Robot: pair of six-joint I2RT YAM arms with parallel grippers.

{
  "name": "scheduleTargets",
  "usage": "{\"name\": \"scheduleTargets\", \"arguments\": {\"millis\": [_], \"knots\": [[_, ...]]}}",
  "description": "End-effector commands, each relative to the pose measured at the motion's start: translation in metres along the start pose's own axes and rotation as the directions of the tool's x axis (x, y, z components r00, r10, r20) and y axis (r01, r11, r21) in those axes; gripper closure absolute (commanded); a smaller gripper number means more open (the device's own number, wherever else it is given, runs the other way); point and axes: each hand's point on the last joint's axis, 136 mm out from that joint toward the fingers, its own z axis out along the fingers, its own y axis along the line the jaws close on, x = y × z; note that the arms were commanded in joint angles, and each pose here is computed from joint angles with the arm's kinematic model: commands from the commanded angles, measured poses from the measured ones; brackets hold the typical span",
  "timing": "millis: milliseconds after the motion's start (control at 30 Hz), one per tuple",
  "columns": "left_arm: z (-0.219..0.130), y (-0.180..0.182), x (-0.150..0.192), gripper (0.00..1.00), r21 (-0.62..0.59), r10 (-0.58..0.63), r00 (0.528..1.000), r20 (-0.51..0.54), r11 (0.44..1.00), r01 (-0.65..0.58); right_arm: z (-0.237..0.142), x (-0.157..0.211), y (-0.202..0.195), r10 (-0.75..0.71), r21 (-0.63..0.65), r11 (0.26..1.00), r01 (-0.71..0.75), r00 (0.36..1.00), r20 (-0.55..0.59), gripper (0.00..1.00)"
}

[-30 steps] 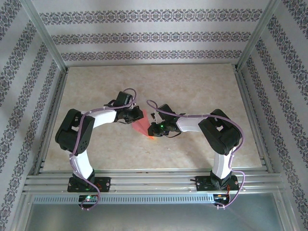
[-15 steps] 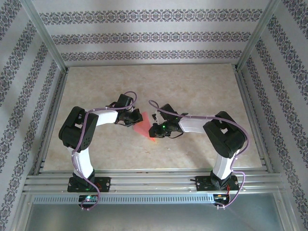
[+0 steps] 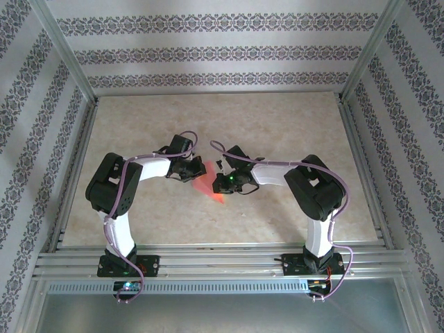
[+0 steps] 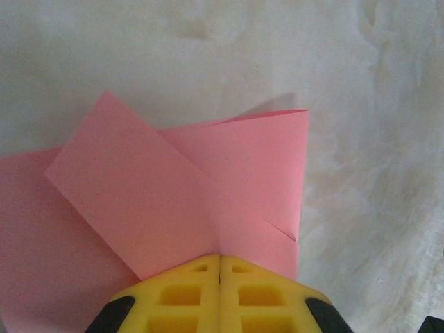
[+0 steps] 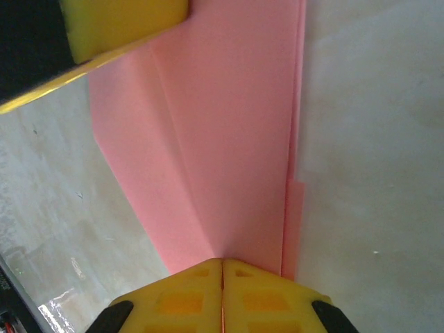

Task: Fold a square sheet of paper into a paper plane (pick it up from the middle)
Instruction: Fourth fold the wing at the center of the table.

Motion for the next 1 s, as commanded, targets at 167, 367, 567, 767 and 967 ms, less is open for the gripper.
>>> {"name": "scheduleTargets", "arguments": {"millis": [167,367,567,767,967], "knots": [[0.01,0.08,0.032,0.97,-0.362,-0.145,0.987,-0.07,0.926,0.111,-0.006,0.036,-0.018,0.003,0.065,0.998,0.002,0.997,-0.078,0.92],[0.012,0.092,0.038,0.97,-0.43,-0.169,0.982,-0.083,0.895,0.117,-0.009,0.048,-0.016,-0.018,0.063,0.998,0.025,0.994,-0.109,0.92],[0.014,0.095,0.04,0.97,-0.444,-0.173,0.981,-0.087,0.888,0.117,-0.012,0.061,-0.022,-0.01,0.088,0.996,0.021,0.993,-0.12,0.92],[0.015,0.093,0.04,0.97,-0.437,-0.17,0.981,-0.089,0.892,0.115,-0.018,0.074,-0.027,-0.004,0.094,0.995,0.016,0.991,-0.134,0.92],[0.015,0.087,0.037,0.97,-0.416,-0.155,0.984,-0.086,0.903,0.106,-0.025,0.079,-0.03,-0.018,0.11,0.993,0.034,0.99,-0.143,0.92]]}}
